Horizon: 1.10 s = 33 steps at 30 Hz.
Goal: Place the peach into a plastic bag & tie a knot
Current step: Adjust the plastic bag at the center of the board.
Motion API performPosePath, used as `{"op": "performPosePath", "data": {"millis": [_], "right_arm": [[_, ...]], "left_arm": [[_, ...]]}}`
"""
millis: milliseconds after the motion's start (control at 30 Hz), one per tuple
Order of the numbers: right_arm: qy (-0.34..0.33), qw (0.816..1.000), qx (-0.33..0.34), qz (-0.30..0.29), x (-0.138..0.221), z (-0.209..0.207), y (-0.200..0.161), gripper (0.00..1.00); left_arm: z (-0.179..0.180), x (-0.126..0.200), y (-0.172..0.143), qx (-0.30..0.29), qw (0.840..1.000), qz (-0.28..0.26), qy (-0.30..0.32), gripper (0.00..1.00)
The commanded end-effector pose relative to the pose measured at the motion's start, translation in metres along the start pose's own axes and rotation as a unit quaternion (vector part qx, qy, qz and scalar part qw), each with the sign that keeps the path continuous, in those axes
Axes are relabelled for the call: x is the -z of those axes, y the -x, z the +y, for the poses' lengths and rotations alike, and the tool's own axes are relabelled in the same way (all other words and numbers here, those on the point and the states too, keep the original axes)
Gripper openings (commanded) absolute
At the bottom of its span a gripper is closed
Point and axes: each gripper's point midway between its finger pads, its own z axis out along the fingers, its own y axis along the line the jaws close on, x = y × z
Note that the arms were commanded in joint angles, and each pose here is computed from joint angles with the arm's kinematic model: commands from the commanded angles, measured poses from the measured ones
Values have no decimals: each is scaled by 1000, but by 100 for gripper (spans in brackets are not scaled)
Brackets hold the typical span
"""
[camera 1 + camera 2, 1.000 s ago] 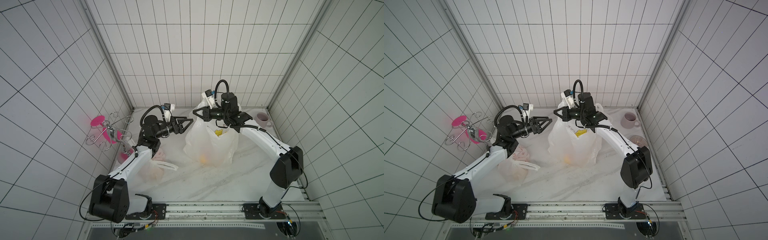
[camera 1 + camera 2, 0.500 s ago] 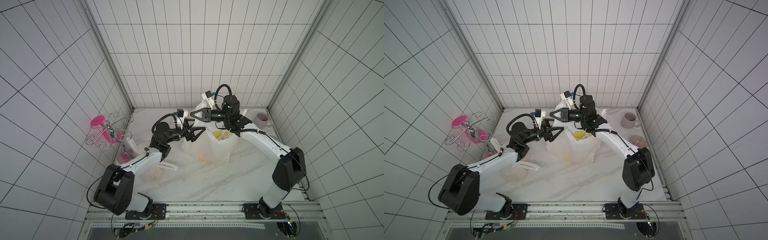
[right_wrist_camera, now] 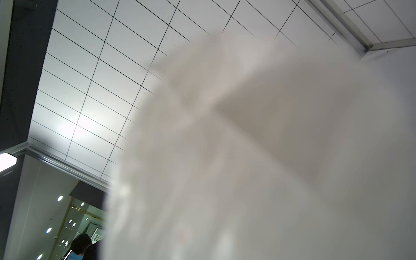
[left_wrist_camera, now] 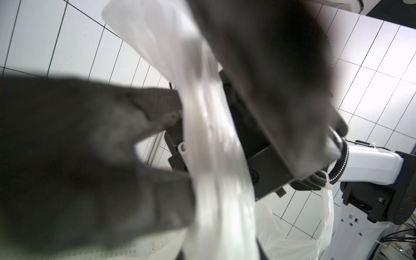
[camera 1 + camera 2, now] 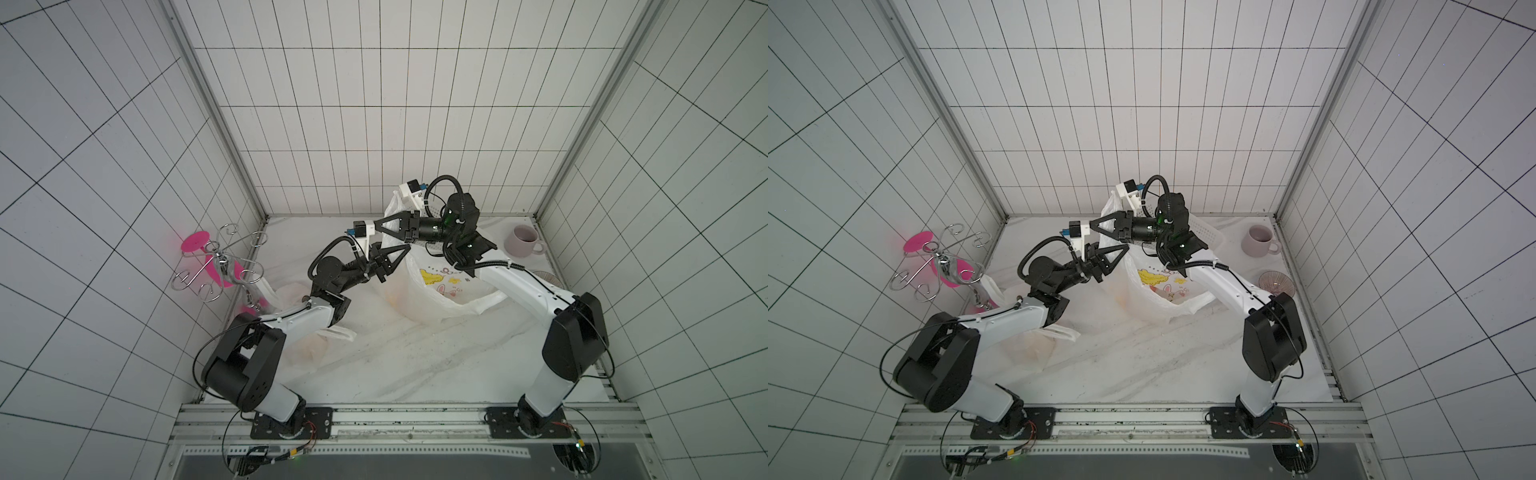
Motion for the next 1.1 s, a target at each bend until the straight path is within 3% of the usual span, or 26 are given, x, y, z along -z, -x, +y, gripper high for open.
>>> {"op": "performPosePath", "data": {"millis": [0,100,233,333,433,767,900,1000,1067], "right_arm": [[-35,999,-24,3,12,-15,-3,37],[-126,992,11,-5,35,-29,-1,48],[-257,964,61,31,62,-44,-8,63],[-301,949,82,44,72,-46,-12,67],[-307,945,97,54,66,-38,-17,69],[-235,969,66,33,29,-14,1,72],[-236,970,58,15,19,-17,18,72],[-246,967,52,25,9,-27,22,68],[-250,966,52,25,6,-30,24,55]], "left_arm": [[8,4,-3,4,999,4,33,0],[19,13,-14,15,996,25,83,0],[29,27,-25,13,989,52,137,0],[29,30,-28,8,987,67,146,0],[28,30,-30,4,988,69,141,0],[18,27,-31,-9,992,72,107,0],[11,25,-36,-11,993,76,90,0],[9,24,-38,-14,993,79,89,0],[11,24,-40,-12,992,83,93,0]]}}
